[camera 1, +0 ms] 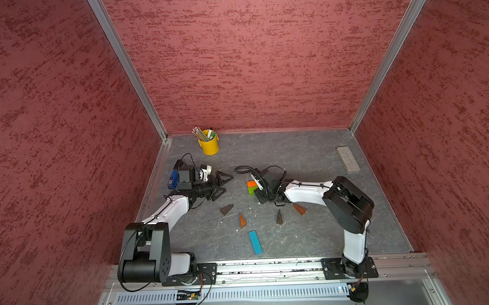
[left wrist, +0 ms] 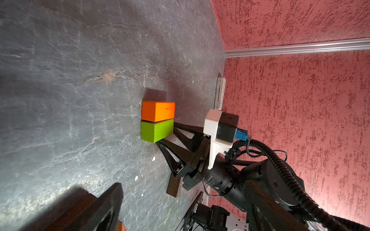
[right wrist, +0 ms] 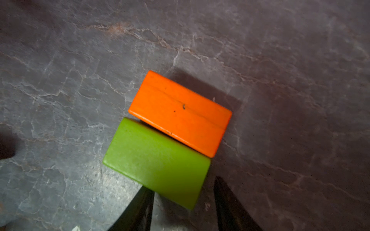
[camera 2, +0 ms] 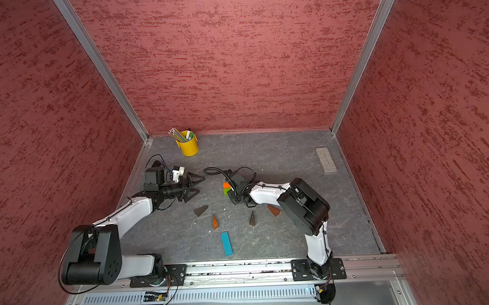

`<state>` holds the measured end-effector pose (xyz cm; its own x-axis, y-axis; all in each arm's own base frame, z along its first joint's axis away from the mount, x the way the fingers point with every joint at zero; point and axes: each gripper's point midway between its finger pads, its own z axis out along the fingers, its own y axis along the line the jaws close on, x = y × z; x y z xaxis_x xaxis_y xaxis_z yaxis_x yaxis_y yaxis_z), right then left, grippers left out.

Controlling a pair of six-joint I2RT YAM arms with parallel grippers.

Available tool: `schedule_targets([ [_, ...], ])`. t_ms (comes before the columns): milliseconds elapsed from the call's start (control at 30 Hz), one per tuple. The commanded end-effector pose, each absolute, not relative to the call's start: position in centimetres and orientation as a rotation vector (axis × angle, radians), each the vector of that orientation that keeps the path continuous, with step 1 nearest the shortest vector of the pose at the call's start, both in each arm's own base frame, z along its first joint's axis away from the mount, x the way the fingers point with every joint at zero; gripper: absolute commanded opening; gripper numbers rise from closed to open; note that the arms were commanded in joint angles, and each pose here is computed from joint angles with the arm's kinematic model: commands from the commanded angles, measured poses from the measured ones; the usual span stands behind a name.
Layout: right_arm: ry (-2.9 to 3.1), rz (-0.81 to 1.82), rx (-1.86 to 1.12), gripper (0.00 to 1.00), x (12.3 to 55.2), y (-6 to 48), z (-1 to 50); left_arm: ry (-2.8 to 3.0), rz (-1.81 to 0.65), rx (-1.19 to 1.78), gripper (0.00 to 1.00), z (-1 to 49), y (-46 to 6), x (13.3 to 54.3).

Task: Assemble a small pinwheel with building blocks
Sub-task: Assemble the building block at the center of the board.

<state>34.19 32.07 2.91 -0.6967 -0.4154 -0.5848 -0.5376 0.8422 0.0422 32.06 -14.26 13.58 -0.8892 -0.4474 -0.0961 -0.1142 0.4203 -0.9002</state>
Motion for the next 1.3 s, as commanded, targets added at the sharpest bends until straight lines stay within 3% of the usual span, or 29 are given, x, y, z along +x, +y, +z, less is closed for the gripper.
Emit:
schedule_targets([
  [0,2.412,0.319,-0.648,0.51,35.2,32.9,3.9,2.342,-1.451,-0.446,0.96,14.2,-14.2,32.0],
  [533,2.402,0.342,-0.645,0.53,34.7,32.7,4.6,2.344,-1.440,-0.414,0.97,14.5,-14.2,31.7],
  [900,2.302,0.471,-0.628,0.56,30.5,30.1,11.7,2.325,-1.259,-0.322,0.98,18.0,-11.8,31.3],
  [1033,2.134,0.531,-0.668,0.58,29.1,29.3,17.0,2.354,-1.147,-0.231,0.97,19.5,-11.3,29.8],
  [1100,2.038,0.543,-0.675,0.63,28.6,28.7,19.2,2.386,-1.042,-0.155,0.97,20.3,-11.1,28.9],
  [1133,1.989,0.546,-0.671,0.94,28.4,28.3,20.1,2.402,-0.973,-0.110,0.97,20.7,-10.9,28.5],
  [1167,1.954,0.541,-0.659,0.99,28.4,27.9,20.6,2.407,-0.895,-0.051,0.97,21.4,-10.7,28.1],
  [1267,1.976,0.512,-0.652,0.99,27.9,26.9,18.9,2.395,-0.646,0.157,0.97,23.0,-10.5,27.5],
])
